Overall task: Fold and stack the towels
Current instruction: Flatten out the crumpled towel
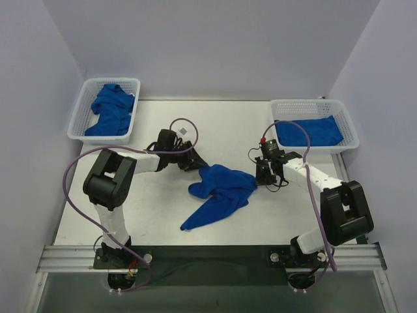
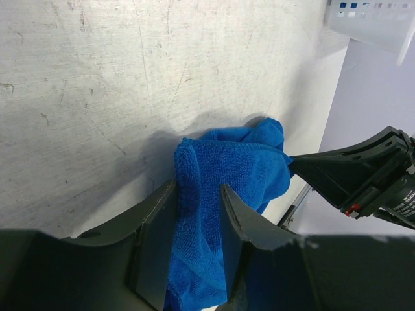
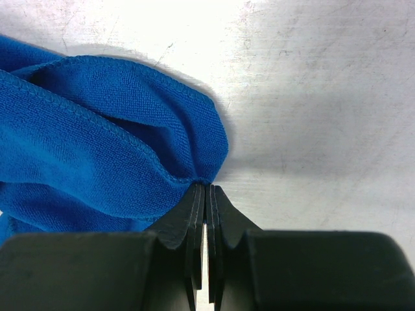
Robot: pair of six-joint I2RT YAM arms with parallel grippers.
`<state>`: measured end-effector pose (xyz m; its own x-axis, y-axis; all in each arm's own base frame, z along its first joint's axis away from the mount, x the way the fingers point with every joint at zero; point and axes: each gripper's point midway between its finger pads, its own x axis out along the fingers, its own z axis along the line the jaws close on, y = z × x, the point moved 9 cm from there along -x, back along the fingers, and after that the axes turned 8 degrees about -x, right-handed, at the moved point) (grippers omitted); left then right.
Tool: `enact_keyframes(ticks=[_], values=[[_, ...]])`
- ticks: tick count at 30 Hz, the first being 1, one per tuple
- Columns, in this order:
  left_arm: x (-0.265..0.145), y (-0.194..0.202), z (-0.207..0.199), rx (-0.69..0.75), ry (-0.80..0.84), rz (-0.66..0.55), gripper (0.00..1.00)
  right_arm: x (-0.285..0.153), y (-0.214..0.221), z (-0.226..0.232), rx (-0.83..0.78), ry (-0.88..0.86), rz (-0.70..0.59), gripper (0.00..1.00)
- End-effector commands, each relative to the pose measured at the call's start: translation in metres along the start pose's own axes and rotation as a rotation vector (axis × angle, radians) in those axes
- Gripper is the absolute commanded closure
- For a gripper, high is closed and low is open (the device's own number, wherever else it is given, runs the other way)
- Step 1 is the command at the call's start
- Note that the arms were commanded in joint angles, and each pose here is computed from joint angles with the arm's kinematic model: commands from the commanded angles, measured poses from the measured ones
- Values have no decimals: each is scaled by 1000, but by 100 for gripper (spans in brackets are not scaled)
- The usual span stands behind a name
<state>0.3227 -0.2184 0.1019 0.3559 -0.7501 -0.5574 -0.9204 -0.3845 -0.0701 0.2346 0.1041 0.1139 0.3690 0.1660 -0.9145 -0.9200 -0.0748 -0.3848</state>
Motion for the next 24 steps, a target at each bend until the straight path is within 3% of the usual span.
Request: enact_keyframes(ticks=[1,3,4,7,14,24], values=[[-3,-5,-13,41,72,-19,58,-8,-4,1,-6,-6,-13,100],[-3,-6,-13,40,67,-26,57,-7,-4,2,-7,-6,-10,100],[-3,-7,-12,34,56,-32,48,-7,-4,2,-7,-6,-10,100],[-4,-4,1,28,-54,-33,38,-8,-4,1,-4,-4,-15,100],[-9,2,12,32,-141,-48,26,-8,-4,2,-3,-3,-14,100],[17,20,9,-17,-150,22,35,-7,-6,4,-7,-9,-15,100]])
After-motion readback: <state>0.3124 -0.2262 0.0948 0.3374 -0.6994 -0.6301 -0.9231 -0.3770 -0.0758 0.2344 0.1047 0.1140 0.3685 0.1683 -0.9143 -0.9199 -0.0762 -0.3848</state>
